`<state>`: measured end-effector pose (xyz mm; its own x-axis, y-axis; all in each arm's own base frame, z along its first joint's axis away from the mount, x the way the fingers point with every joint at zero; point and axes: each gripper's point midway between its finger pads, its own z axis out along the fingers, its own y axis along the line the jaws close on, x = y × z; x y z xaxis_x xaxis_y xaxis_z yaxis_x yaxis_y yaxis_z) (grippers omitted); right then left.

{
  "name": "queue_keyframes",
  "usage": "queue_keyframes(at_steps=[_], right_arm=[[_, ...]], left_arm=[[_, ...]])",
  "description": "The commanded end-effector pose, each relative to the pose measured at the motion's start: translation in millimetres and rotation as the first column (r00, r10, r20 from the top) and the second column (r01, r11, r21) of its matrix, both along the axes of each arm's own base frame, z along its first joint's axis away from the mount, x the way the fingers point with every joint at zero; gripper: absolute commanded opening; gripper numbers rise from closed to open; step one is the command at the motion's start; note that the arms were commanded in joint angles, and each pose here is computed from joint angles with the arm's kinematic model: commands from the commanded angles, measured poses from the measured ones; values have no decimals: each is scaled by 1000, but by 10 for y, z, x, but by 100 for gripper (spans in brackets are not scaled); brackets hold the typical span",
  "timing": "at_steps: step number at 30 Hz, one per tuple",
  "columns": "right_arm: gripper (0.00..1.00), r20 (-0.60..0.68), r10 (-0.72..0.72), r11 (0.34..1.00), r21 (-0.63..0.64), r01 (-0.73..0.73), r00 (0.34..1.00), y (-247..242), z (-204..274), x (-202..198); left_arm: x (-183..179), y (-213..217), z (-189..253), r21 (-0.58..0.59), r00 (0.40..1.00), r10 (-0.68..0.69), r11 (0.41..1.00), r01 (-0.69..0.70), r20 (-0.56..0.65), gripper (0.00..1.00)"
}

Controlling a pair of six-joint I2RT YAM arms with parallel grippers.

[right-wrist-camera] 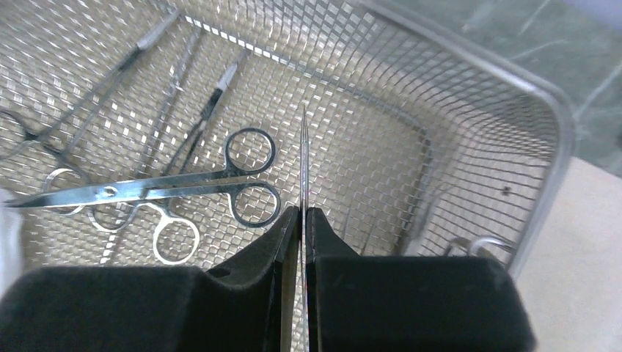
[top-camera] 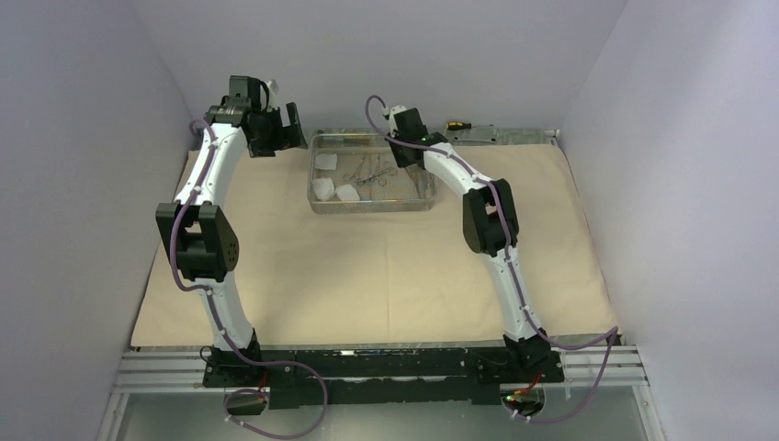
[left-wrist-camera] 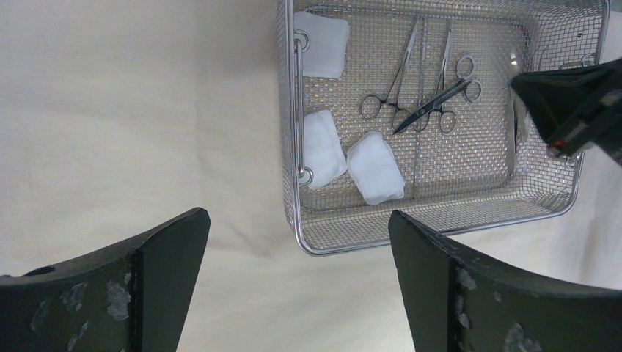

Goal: Open and lay out the surgical kit
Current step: Pick up the medical item from the container, then place the medical item in the surgical kit.

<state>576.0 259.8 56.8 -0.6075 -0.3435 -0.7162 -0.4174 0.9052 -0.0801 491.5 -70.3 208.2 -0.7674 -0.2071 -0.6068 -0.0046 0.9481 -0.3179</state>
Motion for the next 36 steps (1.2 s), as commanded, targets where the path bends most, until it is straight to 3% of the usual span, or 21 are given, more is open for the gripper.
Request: queue_keyframes(at_steps=[1, 5, 12, 22, 28, 36], right_arm=[[11, 233, -81, 991, 123, 53, 969, -33, 1537, 73], [10, 175, -166, 983, 106, 149, 971, -296, 1719, -242], [9, 13, -378, 926, -18, 378, 926, -1126, 1615, -1349], [9, -313, -584, 809, -158, 565, 749, -1852, 503, -2987], [9, -378, -618, 782, -206, 588, 690, -1996, 97, -3245], [9, -405, -619, 786, -327, 526, 673, -2128, -171, -3278]], left_arm=[[-59, 37, 435, 1, 995, 15, 1000, -15, 100, 98], [-144, 53, 386, 1, 997, 30, 1000, -30, 76, 97], [-316, 86, 202, 6, 998, 55, 998, -55, 8, 96], [-396, 89, 22, 7, 997, 63, 998, -63, -54, 94], [-367, 128, 8, 14, 996, 70, 997, -69, -59, 94], [-331, 224, -15, 8, 994, 88, 996, -88, -65, 94]])
